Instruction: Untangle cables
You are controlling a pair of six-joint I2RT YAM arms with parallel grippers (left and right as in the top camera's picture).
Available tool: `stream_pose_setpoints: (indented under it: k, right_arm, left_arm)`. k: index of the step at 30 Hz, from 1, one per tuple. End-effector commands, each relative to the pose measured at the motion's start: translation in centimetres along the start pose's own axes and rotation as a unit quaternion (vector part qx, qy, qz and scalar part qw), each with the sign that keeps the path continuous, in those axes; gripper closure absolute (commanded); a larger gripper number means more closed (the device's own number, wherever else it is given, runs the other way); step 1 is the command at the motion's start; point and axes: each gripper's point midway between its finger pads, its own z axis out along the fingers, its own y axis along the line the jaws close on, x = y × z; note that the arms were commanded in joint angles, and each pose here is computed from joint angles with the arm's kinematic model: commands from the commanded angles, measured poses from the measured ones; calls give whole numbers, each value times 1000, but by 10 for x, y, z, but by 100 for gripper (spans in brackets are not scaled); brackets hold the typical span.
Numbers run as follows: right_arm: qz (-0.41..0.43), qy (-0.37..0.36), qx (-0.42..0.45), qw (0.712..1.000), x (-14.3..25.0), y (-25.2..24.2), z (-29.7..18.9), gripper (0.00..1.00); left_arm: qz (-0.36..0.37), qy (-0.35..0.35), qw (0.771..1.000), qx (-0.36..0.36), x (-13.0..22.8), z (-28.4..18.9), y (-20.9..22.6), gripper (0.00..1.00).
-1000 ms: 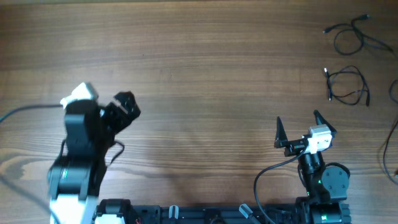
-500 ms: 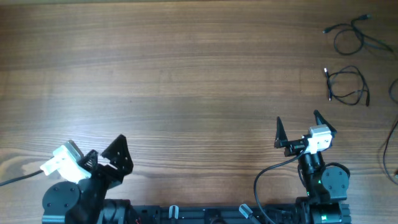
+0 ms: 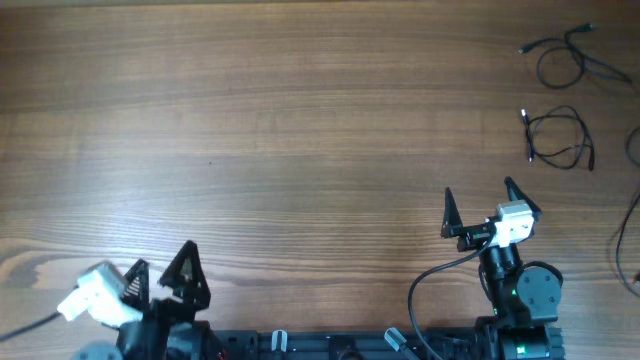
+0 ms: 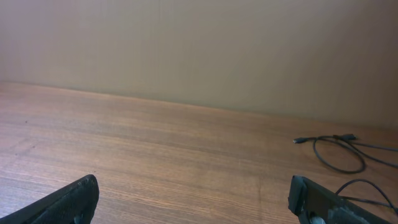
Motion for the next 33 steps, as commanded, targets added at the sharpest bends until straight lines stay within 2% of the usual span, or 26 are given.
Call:
stream_pose_setpoints:
  k: [1,6,13,23,28,33]
  right_arm:
    - [-4,-5,10,1000,-2,-4,-1,0]
    - [-4,-5,10,1000,-2,-4,-1,0]
    - [-4,-5,10,1000,-2,-4,-1,0]
    - [-4,-5,10,1000,-2,-4,-1,0]
    - [-4,-5,10,1000,-2,-4,-1,0]
    - [-4,-5,10,1000,-2,-4,-1,0]
  left_arm:
    - [29,-29,999,10,-5,-10,0,0]
    - [45,-30,998,11,-3,2,1,0]
    - [73,-77,993,45,-10,47,-7,0]
    - [78,-97,987,103,19,109,-4,0]
    - [79,-84,989,96,41,129,12,0]
    - [115,-99,983,99,48,138,17,0]
